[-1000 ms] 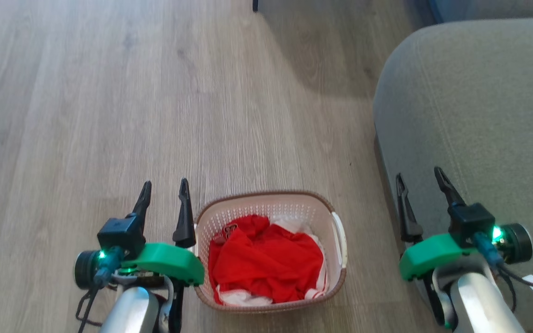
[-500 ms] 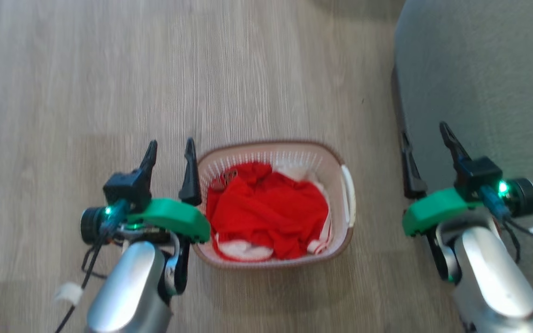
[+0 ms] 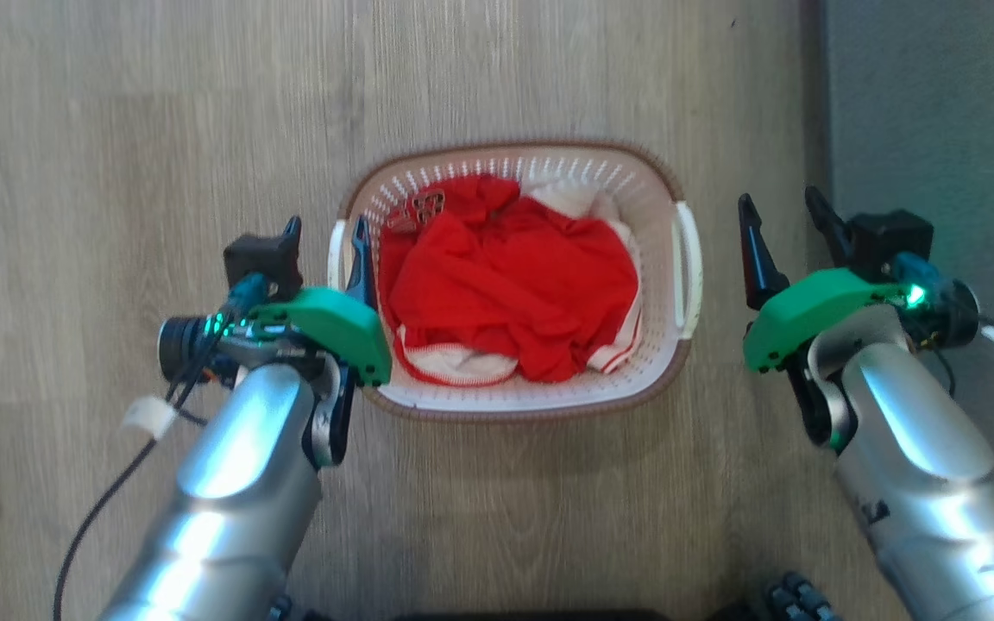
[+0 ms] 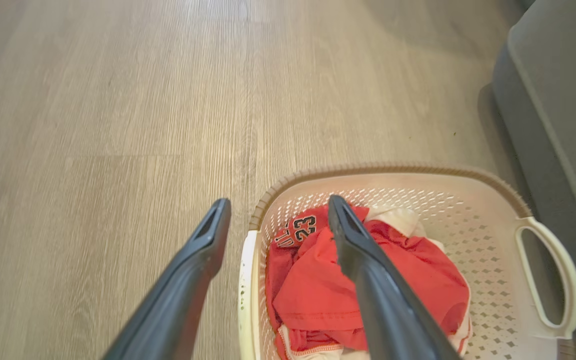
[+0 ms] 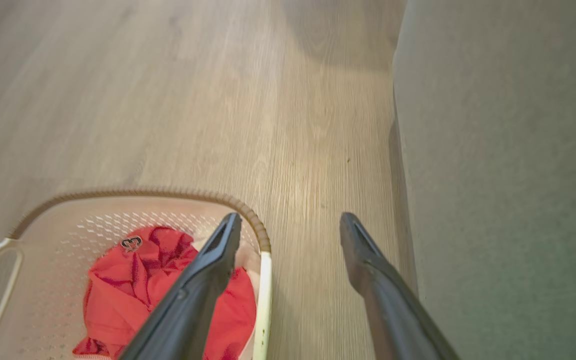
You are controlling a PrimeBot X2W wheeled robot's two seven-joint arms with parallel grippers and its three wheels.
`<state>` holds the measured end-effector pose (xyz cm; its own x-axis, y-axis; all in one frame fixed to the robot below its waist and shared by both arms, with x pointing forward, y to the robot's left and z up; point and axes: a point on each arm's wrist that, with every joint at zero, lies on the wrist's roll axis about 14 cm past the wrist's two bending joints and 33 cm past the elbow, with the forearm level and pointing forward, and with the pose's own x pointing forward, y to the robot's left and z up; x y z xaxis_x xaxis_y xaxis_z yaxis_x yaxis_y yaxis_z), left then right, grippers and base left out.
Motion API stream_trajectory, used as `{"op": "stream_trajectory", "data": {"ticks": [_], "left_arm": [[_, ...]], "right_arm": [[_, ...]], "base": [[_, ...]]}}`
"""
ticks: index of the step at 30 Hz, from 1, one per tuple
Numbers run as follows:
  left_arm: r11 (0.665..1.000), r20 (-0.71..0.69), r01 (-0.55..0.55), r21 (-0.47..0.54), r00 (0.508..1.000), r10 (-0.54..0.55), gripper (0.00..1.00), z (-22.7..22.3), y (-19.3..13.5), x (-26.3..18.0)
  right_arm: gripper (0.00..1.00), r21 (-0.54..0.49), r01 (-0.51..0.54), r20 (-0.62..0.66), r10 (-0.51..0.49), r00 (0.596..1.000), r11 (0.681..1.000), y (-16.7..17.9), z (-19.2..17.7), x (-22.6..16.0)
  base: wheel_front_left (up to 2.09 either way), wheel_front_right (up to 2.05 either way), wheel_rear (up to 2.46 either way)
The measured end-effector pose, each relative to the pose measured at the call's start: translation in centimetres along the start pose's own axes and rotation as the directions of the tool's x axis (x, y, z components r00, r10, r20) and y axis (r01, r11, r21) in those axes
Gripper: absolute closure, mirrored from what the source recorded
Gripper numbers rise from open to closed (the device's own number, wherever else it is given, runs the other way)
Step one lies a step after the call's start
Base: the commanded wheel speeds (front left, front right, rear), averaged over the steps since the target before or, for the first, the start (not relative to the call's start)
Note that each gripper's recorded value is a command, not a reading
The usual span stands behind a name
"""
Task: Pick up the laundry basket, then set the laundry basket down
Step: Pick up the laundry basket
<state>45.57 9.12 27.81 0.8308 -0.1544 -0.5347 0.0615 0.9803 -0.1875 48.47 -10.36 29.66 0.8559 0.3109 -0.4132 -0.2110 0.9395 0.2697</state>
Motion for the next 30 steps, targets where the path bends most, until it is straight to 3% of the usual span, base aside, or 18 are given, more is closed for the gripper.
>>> {"op": "stream_trajectory", "data": {"ticks": [12,30], "left_arm": [[1.0,-0.246,0.013,0.017,0.969,-0.008,0.0,-7.9,1.6,3.1],[0.995,-0.462,0.078,0.061,0.886,-0.041,0.0,-13.5,2.0,3.8]], "right_arm": [[0.0,0.09,-0.067,-0.272,0.089,0.958,0.994,1.2,-9.0,3.5],[0.0,0.153,-0.068,-0.471,0.134,0.872,0.986,0.4,-13.8,4.9]], "base": [[0.0,0.0,0.0],[0.0,0.0,0.0]]}}
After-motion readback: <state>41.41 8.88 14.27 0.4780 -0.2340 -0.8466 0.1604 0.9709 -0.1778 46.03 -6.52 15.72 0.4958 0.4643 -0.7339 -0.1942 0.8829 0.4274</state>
